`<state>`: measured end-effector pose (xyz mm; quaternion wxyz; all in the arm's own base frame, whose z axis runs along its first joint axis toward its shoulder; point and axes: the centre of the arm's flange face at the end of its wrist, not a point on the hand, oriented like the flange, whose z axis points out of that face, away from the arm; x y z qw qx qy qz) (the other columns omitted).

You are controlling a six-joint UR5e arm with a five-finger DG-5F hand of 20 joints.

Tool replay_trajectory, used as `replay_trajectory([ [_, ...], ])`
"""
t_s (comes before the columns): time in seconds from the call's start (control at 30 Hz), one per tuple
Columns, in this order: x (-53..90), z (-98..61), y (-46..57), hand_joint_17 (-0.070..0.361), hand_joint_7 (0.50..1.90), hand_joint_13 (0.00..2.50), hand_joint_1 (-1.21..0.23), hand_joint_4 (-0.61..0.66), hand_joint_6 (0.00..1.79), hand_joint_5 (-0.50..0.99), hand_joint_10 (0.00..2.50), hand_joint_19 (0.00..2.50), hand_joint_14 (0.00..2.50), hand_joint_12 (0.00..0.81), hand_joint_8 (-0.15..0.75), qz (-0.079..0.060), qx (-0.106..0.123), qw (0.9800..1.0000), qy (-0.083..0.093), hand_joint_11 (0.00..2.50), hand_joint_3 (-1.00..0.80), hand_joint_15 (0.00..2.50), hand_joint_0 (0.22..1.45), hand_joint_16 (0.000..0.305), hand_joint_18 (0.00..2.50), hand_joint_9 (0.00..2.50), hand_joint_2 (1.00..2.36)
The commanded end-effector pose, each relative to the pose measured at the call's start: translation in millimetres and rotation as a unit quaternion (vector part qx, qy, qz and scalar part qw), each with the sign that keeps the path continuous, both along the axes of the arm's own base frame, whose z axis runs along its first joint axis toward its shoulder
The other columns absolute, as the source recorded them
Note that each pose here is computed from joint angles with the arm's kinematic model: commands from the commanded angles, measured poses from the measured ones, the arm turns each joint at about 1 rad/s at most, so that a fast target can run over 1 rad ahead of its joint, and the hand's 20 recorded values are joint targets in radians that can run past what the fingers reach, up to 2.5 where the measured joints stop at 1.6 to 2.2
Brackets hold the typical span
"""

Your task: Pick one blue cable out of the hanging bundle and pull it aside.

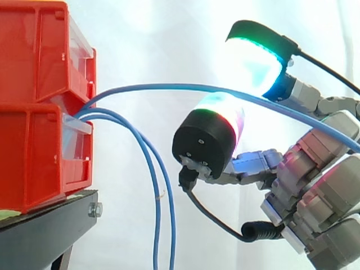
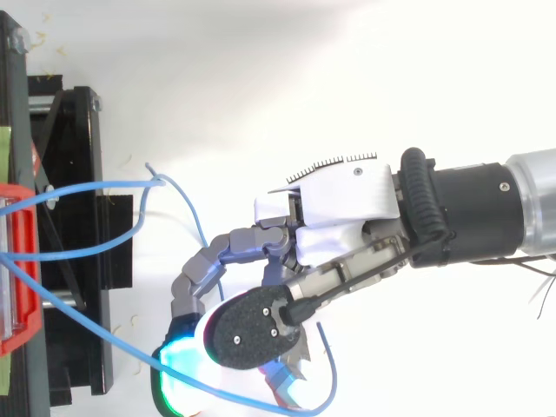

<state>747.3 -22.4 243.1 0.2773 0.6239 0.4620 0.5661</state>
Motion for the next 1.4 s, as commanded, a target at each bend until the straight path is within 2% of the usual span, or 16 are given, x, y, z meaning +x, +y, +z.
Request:
replay_trajectory([
  [0.0, 0.0, 0.0, -0.1, 0.165, 0.83, 1.32, -0.54, -0.08, 0.79, 0.02, 0.03, 0.61, 0.02, 0.473, 0.285, 0.000, 0.000, 1.0000, 0.000, 0.87, -0.50, 0.65, 0.27, 0.073, 1.10, 1.42, 1.00],
  [0.1, 0.0, 0.0, -0.1, 0.163, 0.86, 1.33, -0.58, -0.14, 0.77, 0.04, 0.03, 0.61, 0.02, 0.460, 0.260, 0.000, 0.000, 1.0000, 0.000, 0.85, -0.50, 0.65, 0.26, 0.072, 1.12, 1.47, 1.00],
  [0.33, 0.2, 0.1, -0.1, 0.161, 0.90, 1.36, -0.57, -0.17, 0.74, 0.05, 0.03, 0.58, 0.02, 0.452, 0.250, 0.000, 0.000, 1.0000, -0.001, 0.78, -0.50, 0.61, 0.26, 0.071, 1.13, 1.50, 1.00],
  [0.37, 0.0, 0.0, -0.1, 0.161, 0.90, 1.37, -0.56, -0.17, 0.74, 0.05, 0.03, 0.58, 0.02, 0.449, 0.254, 0.000, 0.000, 1.0000, 0.000, 0.72, -0.50, 0.60, 0.26, 0.071, 1.13, 1.49, 1.00],
  [0.4, 0.0, 0.0, -0.1, 0.160, 0.92, 1.38, -0.51, -0.18, 0.73, 0.05, 0.02, 0.55, 0.02, 0.452, 0.262, 0.000, 0.000, 1.0000, 0.000, 0.49, -0.50, 0.54, 0.26, 0.071, 1.13, 1.42, 1.00],
  [0.5, 0.0, 0.0, -0.1, 0.161, 0.96, 1.47, -0.48, -0.19, 0.72, 0.06, 0.02, 0.54, 0.02, 0.462, 0.271, 0.000, 0.000, 1.0000, 0.000, 0.42, -0.50, 0.54, 0.27, 0.071, 1.16, 1.42, 1.00],
  [0.63, 0.2, 0.1, 0.1, 0.164, 0.99, 1.58, -0.46, -0.17, 0.73, 0.06, 0.03, 0.55, 0.02, 0.471, 0.272, 0.001, 0.000, 1.0000, -0.001, 0.77, -0.50, 0.63, 0.27, 0.073, 1.18, 1.53, 1.00],
  [0.77, 0.4, 0.2, 0.0, 0.166, 0.93, 1.65, -0.45, -0.15, 0.76, 0.04, 0.03, 0.57, 0.03, 0.481, 0.301, 0.000, 0.000, 1.0000, -0.002, 1.07, -0.50, 0.79, 0.27, 0.074, 1.17, 1.62, 1.00],
  [0.97, 0.4, 0.2, 0.0, 0.167, 0.90, 1.72, -0.45, -0.12, 0.77, 0.03, 0.03, 0.60, 0.02, 0.486, 0.321, 0.000, 0.000, 1.0000, -0.002, 1.17, -0.50, 0.92, 0.27, 0.074, 1.16, 1.60, 1.00],
  [1.13, 0.4, 0.2, 0.0, 0.170, 0.85, 1.90, -0.45, -0.08, 0.79, 0.02, 0.03, 0.68, 0.02, 0.487, 0.342, 0.000, 0.001, 1.0000, -0.001, 1.24, -0.50, 1.18, 0.28, 0.076, 1.19, 1.56, 1.00],
  [1.23, 0.4, 0.2, 0.0, 0.171, 0.84, 1.95, -0.46, -0.07, 0.79, 0.02, 0.03, 0.69, 0.01, 0.479, 0.335, 0.000, 0.001, 1.0000, -0.001, 1.26, -0.50, 1.23, 0.27, 0.076, 1.21, 1.55, 1.00],
  [1.37, 0.4, 0.2, 0.0, 0.162, 0.82, 1.93, -0.56, -0.08, 0.80, 0.01, 0.03, 0.71, 0.01, 0.443, 0.323, 0.000, 0.001, 1.0000, -0.001, 1.26, -0.50, 1.26, 0.33, 0.072, 1.17, 1.53, 1.00],
])
